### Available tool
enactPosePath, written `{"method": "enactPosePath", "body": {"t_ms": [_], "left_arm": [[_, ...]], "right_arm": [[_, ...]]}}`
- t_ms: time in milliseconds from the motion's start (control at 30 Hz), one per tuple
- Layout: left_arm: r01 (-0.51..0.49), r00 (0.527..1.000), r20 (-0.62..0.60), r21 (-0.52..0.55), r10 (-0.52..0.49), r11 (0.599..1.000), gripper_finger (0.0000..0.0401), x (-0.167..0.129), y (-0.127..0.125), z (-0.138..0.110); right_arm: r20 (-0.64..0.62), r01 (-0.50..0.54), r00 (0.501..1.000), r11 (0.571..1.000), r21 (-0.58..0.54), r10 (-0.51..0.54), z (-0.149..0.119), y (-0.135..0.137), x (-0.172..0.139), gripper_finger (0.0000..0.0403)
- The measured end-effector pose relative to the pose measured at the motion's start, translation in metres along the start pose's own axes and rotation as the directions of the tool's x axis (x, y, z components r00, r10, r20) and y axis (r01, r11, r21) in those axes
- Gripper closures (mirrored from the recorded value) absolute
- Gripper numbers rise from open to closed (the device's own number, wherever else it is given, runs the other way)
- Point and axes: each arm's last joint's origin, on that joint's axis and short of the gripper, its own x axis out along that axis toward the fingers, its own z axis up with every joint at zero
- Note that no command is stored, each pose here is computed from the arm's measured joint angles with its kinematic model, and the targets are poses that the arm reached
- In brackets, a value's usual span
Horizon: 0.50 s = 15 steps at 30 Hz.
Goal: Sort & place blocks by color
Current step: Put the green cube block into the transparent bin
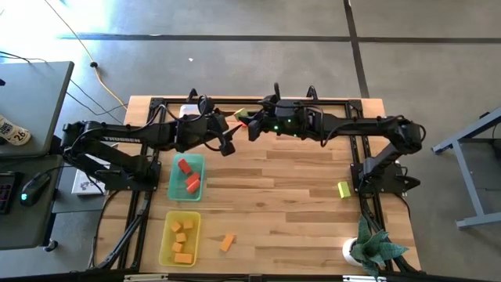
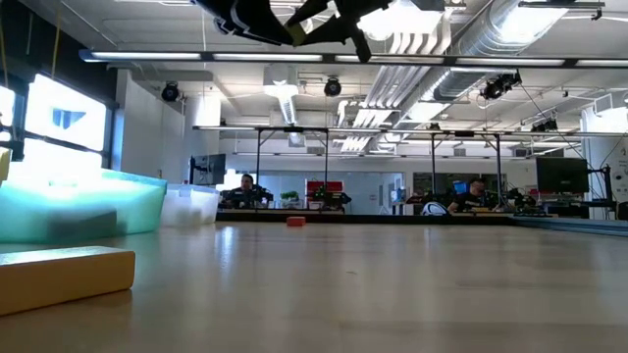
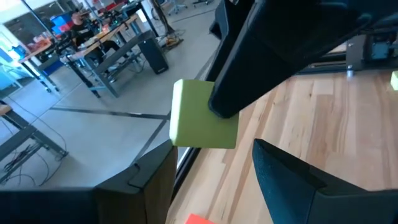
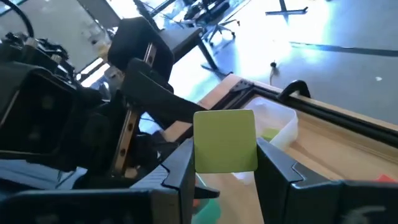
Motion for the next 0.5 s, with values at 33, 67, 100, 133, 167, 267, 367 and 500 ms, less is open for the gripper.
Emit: {"method": "enactPosePath", "body": {"t_ms": [33, 67, 100, 133, 167, 267, 367, 500], "left_arm": [[0.001, 1.000, -0.004, 0.002, -0.001, 1.000, 0.0204, 0.000, 0.000, -0.001], [0.000, 1.000, -0.004, 0.003, 0.000, 1.000, 0.0204, 0.000, 0.000, -0.001], [0.000, 1.000, -0.004, 0.003, 0.000, 1.000, 0.0204, 0.000, 0.000, -0.001], [0.001, 1.000, -0.004, 0.003, -0.001, 1.000, 0.0204, 0.000, 0.000, -0.001], [0.000, 1.000, -0.004, 0.003, 0.000, 1.000, 0.0204, 0.000, 0.000, -0.001], [-0.010, 1.000, -0.007, 0.003, 0.010, 1.000, 0.0204, 0.000, 0.000, -0.001], [-0.017, 1.000, -0.007, 0.003, 0.017, 1.000, 0.0204, 0.000, 0.000, -0.001], [-0.018, 1.000, -0.001, 0.000, 0.018, 1.000, 0.0204, 0.000, 0.000, 0.000]], "right_arm": [[0.001, 0.004, 1.000, 1.000, 0.001, -0.004, -0.001, 0.000, 0.001, 0.0302], [0.006, 0.008, 1.000, 1.000, 0.002, -0.008, -0.002, 0.001, 0.002, 0.0302], [0.007, 0.007, 1.000, 1.000, 0.010, -0.007, -0.003, 0.002, 0.002, 0.0302], [0.007, 0.006, 1.000, 1.000, 0.022, -0.006, -0.003, 0.002, 0.002, 0.0302], [0.006, 0.004, 1.000, 0.999, 0.032, -0.004, -0.003, 0.002, 0.002, 0.0302], [0.004, -0.001, 1.000, 0.999, 0.051, 0.001, -0.005, 0.005, 0.001, 0.0302], [0.003, -0.005, 1.000, 0.998, 0.055, 0.005, -0.008, 0.009, 0.000, 0.0302], [-0.001, 0.002, 1.000, 0.997, 0.073, -0.002, -0.013, 0.014, -0.001, 0.0302]]}}
